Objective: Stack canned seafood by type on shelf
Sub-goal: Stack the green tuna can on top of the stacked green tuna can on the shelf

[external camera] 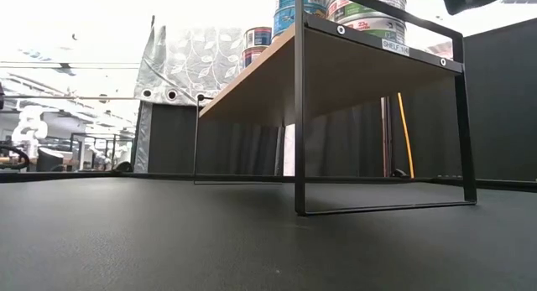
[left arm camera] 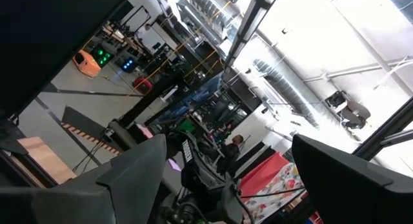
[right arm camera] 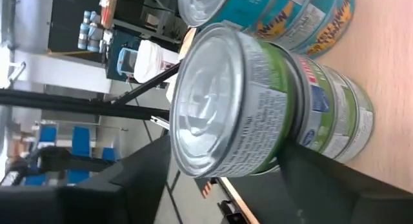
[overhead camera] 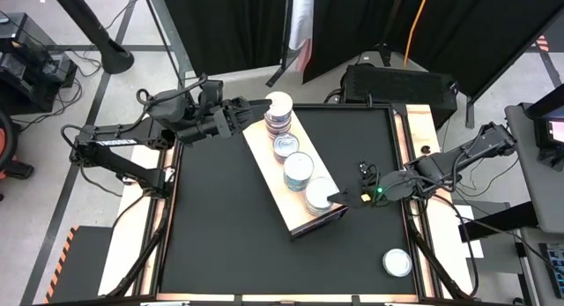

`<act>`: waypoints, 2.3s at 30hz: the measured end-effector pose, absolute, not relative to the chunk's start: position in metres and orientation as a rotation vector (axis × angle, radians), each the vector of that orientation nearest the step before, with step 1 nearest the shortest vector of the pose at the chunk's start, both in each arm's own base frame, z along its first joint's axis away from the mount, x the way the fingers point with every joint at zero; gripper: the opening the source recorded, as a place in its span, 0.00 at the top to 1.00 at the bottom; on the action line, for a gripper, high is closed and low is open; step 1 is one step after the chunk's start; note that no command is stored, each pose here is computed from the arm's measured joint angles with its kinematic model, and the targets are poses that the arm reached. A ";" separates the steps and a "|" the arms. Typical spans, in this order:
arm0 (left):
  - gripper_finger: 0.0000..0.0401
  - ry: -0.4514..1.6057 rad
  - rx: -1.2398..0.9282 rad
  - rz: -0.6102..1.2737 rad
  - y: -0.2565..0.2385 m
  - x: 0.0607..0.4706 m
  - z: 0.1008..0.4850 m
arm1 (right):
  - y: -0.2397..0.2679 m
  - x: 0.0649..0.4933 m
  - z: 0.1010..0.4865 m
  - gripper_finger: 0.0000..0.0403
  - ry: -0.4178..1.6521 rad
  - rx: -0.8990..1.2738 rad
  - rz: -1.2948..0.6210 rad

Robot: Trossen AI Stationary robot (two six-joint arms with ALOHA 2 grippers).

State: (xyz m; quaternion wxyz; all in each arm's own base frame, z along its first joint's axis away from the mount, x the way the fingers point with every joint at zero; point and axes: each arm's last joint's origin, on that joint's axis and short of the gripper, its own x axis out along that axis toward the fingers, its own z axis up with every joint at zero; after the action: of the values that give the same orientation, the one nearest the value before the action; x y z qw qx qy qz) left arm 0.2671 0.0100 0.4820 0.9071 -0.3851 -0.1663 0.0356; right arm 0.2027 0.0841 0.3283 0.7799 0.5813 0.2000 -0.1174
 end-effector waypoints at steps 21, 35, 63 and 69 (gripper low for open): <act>0.16 -0.332 -0.786 0.106 0.020 0.267 0.480 | 0.072 0.185 0.365 0.04 0.547 1.003 -0.307; 0.16 -0.207 -0.768 0.050 0.029 0.269 0.472 | 0.103 0.139 0.394 0.07 1.044 1.097 -0.386; 0.16 -0.085 -0.763 -0.038 0.024 0.259 0.469 | 0.190 0.128 0.220 0.93 1.600 1.010 -0.752; 0.16 -0.070 -0.771 -0.046 0.021 0.256 0.469 | 0.189 0.128 0.197 0.97 1.585 1.050 -0.717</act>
State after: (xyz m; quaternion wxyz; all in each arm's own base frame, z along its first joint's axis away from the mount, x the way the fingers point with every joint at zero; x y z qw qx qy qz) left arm 0.2561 0.0211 0.4689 0.9257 -0.3760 -0.0342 -0.0223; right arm 0.1280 0.1894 0.1972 0.5266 0.4392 0.6632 -0.3000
